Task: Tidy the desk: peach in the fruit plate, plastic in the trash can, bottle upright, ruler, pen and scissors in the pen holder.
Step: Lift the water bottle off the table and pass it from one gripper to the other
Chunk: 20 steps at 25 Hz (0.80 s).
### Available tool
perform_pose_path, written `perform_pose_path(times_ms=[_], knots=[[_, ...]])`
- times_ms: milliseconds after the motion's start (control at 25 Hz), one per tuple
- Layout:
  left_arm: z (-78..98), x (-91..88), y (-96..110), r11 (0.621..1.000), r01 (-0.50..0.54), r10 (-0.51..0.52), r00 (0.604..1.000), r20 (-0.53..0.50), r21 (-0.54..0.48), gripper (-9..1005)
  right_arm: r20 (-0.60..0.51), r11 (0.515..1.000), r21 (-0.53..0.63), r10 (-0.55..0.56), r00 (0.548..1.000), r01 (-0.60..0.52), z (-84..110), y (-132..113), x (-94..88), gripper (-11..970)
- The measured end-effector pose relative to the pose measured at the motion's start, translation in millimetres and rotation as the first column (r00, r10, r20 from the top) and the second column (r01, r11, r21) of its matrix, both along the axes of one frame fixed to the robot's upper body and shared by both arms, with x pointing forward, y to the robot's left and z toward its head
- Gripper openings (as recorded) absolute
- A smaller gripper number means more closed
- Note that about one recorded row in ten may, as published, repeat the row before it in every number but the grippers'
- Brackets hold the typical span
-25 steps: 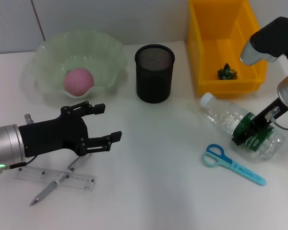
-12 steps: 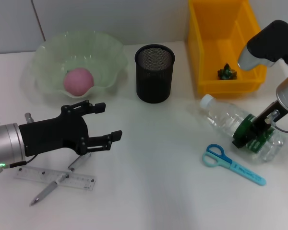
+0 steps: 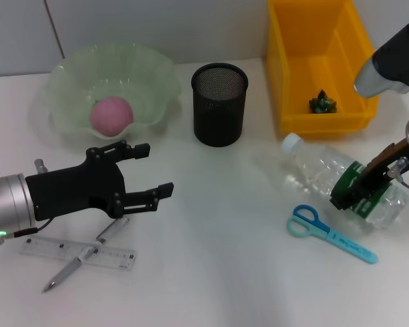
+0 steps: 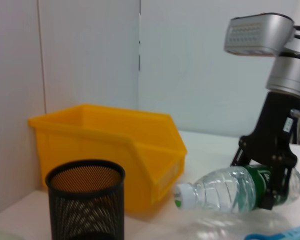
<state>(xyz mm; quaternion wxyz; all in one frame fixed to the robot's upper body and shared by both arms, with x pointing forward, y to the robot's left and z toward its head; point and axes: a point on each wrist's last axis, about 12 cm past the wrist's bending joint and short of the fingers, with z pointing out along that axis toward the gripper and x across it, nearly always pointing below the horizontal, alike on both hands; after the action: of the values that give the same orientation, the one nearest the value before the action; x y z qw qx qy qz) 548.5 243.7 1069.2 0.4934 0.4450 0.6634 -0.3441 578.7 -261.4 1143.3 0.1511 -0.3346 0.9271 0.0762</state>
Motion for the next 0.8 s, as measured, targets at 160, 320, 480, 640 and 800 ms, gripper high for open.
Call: perform_pose_path(times_ms=[160,320,480,640,800], knots=[[3.2,0.0,2,0.999,-0.026,0.026,1.0,0.01,-0.043,829,0.082,0.996,0.074,0.032,0.996,-0.038,10.0,-7,-11.1,775],[8.2,-0.2,7,0.986,-0.092,0.097,0.995,0.027,-0.136,828,0.145,0.99,0.127,0.044,0.988,-0.062,14.0,-11,-19.5,771],[10.4,-0.4,8,0.976,-0.121,0.128,0.991,0.027,-0.182,828,0.218,0.97,0.221,0.051,0.975,-0.1,17.9,-17,-27.5,770],[10.7,-1.2,8,0.963,-0.144,0.15,0.989,0.009,-0.227,828,0.312,0.932,0.322,0.061,0.948,-0.166,20.8,-28,-37.0,770],[11.7,-3.1,4,0.937,-0.158,0.159,0.987,-0.02,-0.312,827,0.439,0.864,0.424,0.066,0.896,-0.272,15.5,-39,-48.8,771]])
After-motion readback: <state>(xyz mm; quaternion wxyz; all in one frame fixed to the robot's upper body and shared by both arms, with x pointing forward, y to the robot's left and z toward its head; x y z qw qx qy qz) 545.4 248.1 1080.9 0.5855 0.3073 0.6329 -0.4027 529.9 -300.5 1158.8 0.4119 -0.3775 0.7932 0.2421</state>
